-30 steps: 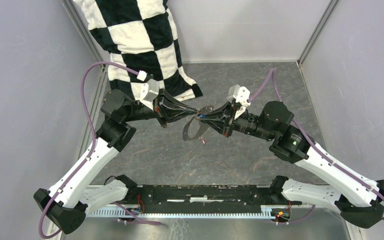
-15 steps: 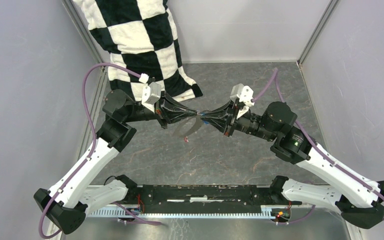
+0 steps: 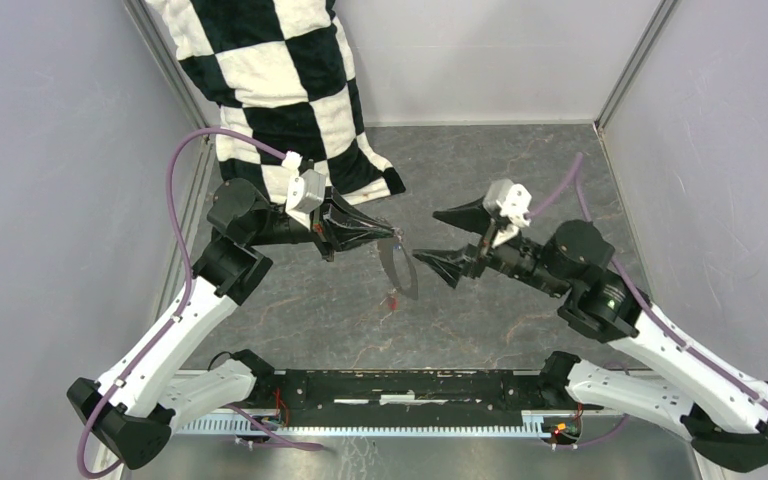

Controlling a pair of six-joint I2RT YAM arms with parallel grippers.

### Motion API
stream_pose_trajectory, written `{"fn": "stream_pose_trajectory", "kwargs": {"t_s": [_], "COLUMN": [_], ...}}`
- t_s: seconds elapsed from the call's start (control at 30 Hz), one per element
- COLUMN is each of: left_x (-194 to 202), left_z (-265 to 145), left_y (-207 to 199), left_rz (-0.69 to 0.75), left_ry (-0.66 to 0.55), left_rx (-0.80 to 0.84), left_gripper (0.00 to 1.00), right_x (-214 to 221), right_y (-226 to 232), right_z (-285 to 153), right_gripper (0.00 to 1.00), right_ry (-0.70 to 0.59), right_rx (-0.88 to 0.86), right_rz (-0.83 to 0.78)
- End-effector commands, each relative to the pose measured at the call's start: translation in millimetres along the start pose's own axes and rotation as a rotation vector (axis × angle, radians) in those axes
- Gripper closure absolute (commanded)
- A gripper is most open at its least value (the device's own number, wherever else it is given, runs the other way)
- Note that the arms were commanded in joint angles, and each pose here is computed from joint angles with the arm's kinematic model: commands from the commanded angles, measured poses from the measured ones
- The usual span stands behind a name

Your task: Put the keys on the keyring

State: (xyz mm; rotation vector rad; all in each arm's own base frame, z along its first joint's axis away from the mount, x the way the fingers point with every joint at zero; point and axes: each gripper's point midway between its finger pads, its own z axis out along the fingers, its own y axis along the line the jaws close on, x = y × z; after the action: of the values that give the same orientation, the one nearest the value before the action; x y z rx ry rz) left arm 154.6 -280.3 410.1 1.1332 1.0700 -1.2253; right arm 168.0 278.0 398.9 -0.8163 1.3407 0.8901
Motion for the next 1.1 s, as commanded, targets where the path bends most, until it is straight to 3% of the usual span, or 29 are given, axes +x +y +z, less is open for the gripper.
{"fn": "stream_pose_trajectory", "kwargs": {"t_s": [0.0, 0.17, 0.47, 0.67, 0.77, 1.07], "left_x": [-25, -29, 3, 15, 14, 15], "left_z": [-1, -2, -13, -24, -26, -27], "left_y": [-11, -6, 41, 71, 79, 83], "left_rz": [0.123, 0.15, 0.087, 0.07, 0.071, 0.081], "left_ry": [-0.04, -0.036, -0.015, 0.001, -0.003, 0.0], "left_rx": [0.042, 0.013, -0.276, -0.453, -0.493, -0.511], "left_gripper": [0.98, 0.98, 0.98, 0.98, 0.98, 0.98], "right_x": [5, 41, 43, 56, 68, 69], "right_y": [-5, 9, 23, 9, -5, 4], "right_z": [-19, -15, 0, 10, 17, 48], "right_gripper": [0.18, 0.02, 0.02, 0.02, 0.02, 0.02], "right_ry": [-0.066, -0.039, -0.064, -0.045, -0.031, -0.061], "right_rx": [0.03, -0.058, -0.138, -0.063, 0.014, -0.005], "right_rz": [-0.069, -0.06, 0.039, 0.056, 0.062, 0.053]}}
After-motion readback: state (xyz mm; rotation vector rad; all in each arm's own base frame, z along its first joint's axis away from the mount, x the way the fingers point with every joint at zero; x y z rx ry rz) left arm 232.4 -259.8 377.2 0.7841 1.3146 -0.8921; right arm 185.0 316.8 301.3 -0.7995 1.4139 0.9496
